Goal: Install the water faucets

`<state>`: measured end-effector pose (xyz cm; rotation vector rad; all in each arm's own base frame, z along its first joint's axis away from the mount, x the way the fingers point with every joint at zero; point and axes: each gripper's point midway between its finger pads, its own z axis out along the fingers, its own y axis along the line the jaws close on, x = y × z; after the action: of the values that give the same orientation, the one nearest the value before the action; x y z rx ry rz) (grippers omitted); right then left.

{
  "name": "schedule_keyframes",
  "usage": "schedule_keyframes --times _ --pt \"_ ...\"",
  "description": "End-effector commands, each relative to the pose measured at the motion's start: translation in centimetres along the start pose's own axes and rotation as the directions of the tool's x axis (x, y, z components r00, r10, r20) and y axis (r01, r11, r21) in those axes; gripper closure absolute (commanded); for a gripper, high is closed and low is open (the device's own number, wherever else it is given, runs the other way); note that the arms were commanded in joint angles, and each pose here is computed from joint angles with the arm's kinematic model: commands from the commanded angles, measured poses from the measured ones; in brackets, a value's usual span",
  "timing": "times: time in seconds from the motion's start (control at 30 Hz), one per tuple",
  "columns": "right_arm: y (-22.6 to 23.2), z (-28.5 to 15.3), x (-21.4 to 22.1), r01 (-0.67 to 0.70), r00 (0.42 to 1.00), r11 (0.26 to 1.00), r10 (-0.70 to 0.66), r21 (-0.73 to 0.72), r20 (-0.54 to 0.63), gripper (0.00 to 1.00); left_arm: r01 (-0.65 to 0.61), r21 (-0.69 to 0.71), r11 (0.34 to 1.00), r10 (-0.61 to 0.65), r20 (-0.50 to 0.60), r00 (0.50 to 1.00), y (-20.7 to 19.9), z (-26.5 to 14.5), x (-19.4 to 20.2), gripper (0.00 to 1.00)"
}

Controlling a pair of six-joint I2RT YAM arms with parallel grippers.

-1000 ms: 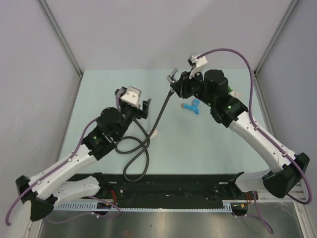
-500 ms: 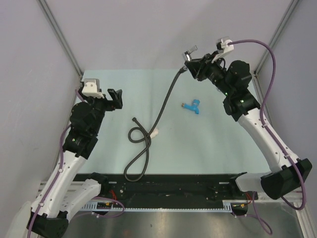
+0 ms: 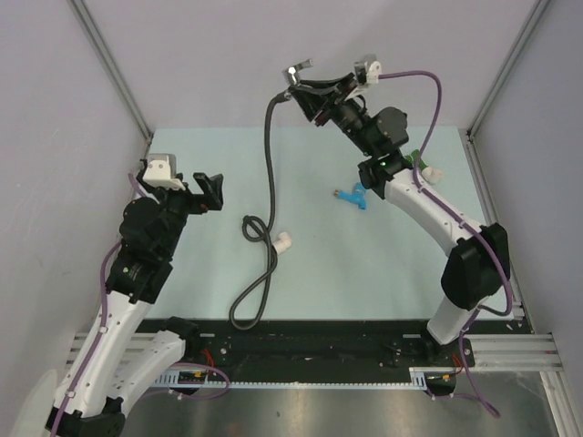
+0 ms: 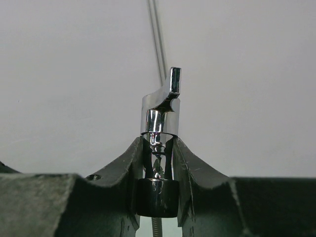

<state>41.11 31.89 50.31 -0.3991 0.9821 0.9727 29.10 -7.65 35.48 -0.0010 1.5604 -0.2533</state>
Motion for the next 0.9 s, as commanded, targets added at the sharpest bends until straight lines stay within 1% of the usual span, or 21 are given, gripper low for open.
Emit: schedule_keyframes --times 0.0,0.03,0.07,0.13,0.17,0.23,0.27,0.3,0.4,0.53,0.57,0.6,0.67,0.7,0.73,0.77,0.8,0.87 --pt "0.5 0.5 3.1 -0.045 0.999 0.998 0.044 -0.035 -0.025 1.0 0.013 -0.022 1.0 -0.013 -0.024 1.0 0.5 -0.4 0.7 0.0" --pt "-0.2 -0.1 5.8 -0.068 0.994 0.998 0.067 -0.01 -0.085 1.0 0.016 -0.023 1.0 -0.017 -0.03 0.999 0.5 -0.4 0.9 0.0" --pt "-1.3 -0.8 9.5 -0.103 0.979 0.994 0.108 0.036 -0.173 1.0 0.017 -0.021 1.0 -0.018 -0.035 0.999 0.5 -0.5 1.0 0.0" --pt "-2.8 -2.4 14.0 -0.147 0.947 0.982 0.175 0.12 -0.268 1.0 0.021 -0.014 1.0 -0.022 -0.047 0.999 0.4 -0.6 1.4 0.0" --pt "-4.0 -3.7 17.8 -0.167 0.908 0.969 0.223 0.182 -0.353 1.0 0.024 -0.013 1.0 -0.024 -0.052 0.998 0.3 -0.6 1.5 0.0" --pt "-5.4 -5.3 21.1 -0.194 0.861 0.944 0.294 0.265 -0.415 1.0 0.038 -0.005 0.999 -0.038 -0.063 0.997 0.2 -0.6 1.9 0.0" --pt "-6.0 -6.4 23.2 -0.204 0.828 0.931 0.33 0.304 -0.454 1.0 0.046 0.001 0.999 -0.045 -0.066 0.997 0.0 -0.7 2.0 0.0" --pt "-6.7 -7.4 25.4 -0.214 0.799 0.917 0.362 0.336 -0.48 1.0 0.055 0.009 0.998 -0.054 -0.072 0.996 -0.1 -0.7 2.3 0.0" --pt "-7.8 -9.4 29.5 -0.234 0.741 0.884 0.432 0.405 -0.514 1.0 0.101 0.037 0.994 -0.097 -0.097 0.991 -0.9 -0.6 3.0 0.0" --pt "-9.8 -11.1 32.3 -0.241 0.709 0.84 0.494 0.486 -0.503 1.0 0.129 0.056 0.99 -0.121 -0.127 0.985 -1.3 -1.0 3.8 0.0" --pt "-10.0 -11.2 32.6 -0.245 0.708 0.837 0.5 0.49 -0.5 0.95 0.131 0.052 0.99 -0.123 -0.142 0.982 -1.3 -1.1 4.2 0.0" --pt "-10.1 -11.2 32.8 -0.255 0.705 0.831 0.51 0.495 -0.493 0.78 0.136 0.055 0.989 -0.127 -0.143 0.982 -1.3 -1.4 4.2 0.0" --pt "-10.7 -11.3 33.4 -0.255 0.696 0.829 0.514 0.497 -0.501 0.57 0.139 0.049 0.989 -0.13 -0.154 0.979 -1.2 -1.7 4.6 0.0" --pt "-11.1 -10.3 32.8 -0.244 0.712 0.841 0.493 0.482 -0.5 0.41 0.145 0.047 0.988 -0.136 -0.154 0.979 -1.2 -1.8 4.7 0.0" --pt "-11.5 -10.3 32.8 -0.232 0.71 0.842 0.489 0.486 -0.507 0.34 0.145 0.043 0.988 -0.137 -0.159 0.978 -1.1 -1.9 4.9 0.0" --pt "-12.3 -10.7 33.1 -0.215 0.694 0.834 0.496 0.508 -0.522 0.29 0.146 0.04 0.988 -0.138 -0.16 0.977 -1.0 -2.0 4.9 0.0" --pt "-13.0 -10.6 32.7 -0.205 0.698 0.833 0.492 0.514 -0.52 0.17 0.149 0.037 0.988 -0.142 -0.158 0.977 -1.0 -2.1 4.8 0.0" --pt "-14.5 -10.2 30.9 -0.19 0.715 0.82 0.492 0.539 -0.497 0.06 0.149 0.027 0.988 -0.143 -0.156 0.977 -0.8 -2.2 4.6 0.0"
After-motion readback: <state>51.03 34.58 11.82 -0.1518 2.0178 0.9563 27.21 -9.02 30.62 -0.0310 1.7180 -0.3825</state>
